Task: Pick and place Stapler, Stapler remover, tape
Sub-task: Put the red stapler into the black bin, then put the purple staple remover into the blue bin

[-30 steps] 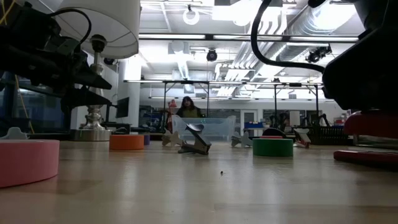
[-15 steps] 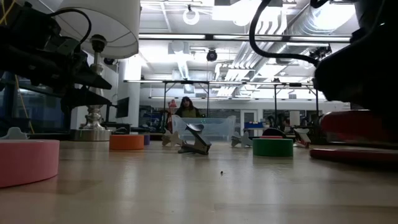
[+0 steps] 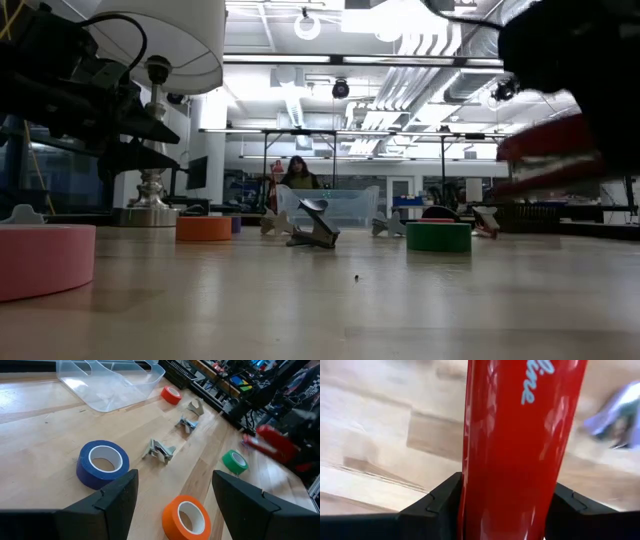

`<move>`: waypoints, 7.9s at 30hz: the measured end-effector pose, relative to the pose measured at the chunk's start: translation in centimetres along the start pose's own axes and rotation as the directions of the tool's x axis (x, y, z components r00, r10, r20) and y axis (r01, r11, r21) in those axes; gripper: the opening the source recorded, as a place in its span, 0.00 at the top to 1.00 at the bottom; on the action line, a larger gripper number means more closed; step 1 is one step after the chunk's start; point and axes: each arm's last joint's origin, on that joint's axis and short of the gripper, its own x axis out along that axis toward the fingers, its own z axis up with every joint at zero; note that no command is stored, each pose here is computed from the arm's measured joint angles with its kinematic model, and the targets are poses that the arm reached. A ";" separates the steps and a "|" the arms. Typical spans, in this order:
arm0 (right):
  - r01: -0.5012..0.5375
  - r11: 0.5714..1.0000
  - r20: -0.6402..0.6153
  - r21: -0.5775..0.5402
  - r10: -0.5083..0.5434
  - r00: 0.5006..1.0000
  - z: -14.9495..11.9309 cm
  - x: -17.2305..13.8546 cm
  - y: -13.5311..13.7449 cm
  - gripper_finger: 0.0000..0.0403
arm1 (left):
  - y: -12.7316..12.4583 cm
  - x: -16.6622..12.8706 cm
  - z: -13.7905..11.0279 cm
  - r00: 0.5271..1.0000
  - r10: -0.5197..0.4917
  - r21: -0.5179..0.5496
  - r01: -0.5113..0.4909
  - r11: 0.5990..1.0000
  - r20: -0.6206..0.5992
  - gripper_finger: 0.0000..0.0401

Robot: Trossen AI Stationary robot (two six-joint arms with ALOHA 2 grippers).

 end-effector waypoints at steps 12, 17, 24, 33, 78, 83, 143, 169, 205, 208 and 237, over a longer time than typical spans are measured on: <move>0.044 0.998 0.104 0.043 -0.048 0.993 3.2 -6.7 -5.6 0.52 | 0.0 0.0 0.0 1.000 0.000 0.000 0.000 1.000 0.000 0.38; 0.063 0.997 0.148 0.050 -0.070 0.986 4.9 -8.7 -8.0 0.52 | 0.0 0.0 0.0 1.000 0.000 0.000 0.000 1.000 0.000 0.38; 0.072 0.996 0.233 0.056 -0.083 0.969 7.8 -10.2 -10.7 0.52 | 0.0 0.0 0.0 1.000 0.000 0.000 0.000 1.000 0.000 0.38; 0.079 0.993 0.230 0.092 -0.099 0.968 10.4 -8.8 -15.6 0.52 | 0.0 0.0 0.0 1.000 0.000 0.000 0.000 1.000 0.000 0.38; 0.006 0.938 0.549 0.347 -0.208 0.809 27.5 -5.2 -19.4 0.52 | 0.0 0.0 0.0 1.000 0.000 0.000 0.000 1.000 0.000 0.38; 0.104 0.912 0.509 0.396 -0.312 0.802 29.5 -5.0 -20.1 0.52 | 0.0 0.0 0.0 1.000 0.000 0.000 0.000 1.000 0.000 0.38; 0.416 0.785 0.234 0.459 -0.559 0.795 33.7 0.7 -20.0 0.49 | 0.0 0.0 0.0 1.000 0.000 0.000 0.000 1.000 0.000 0.38; 0.363 0.800 0.275 0.478 -0.529 0.803 33.4 -0.5 -19.9 0.27 | 0.0 0.0 0.0 1.000 0.000 0.000 0.000 1.000 0.000 0.38; 0.102 0.952 0.530 0.287 -0.247 0.811 25.2 -9.4 -17.4 0.27 | 0.0 0.0 0.0 1.000 0.001 0.000 -0.001 1.000 0.000 0.38; 0.113 0.966 0.524 0.231 -0.221 0.823 24.5 -9.5 -16.8 0.27 | 0.0 0.0 0.0 1.000 0.000 0.000 0.000 1.000 0.000 0.38; 0.078 0.997 0.318 -0.001 -0.073 0.945 18.4 -8.2 -12.3 0.27 | 0.0 0.0 0.0 1.000 0.000 0.000 0.000 1.000 0.000 0.38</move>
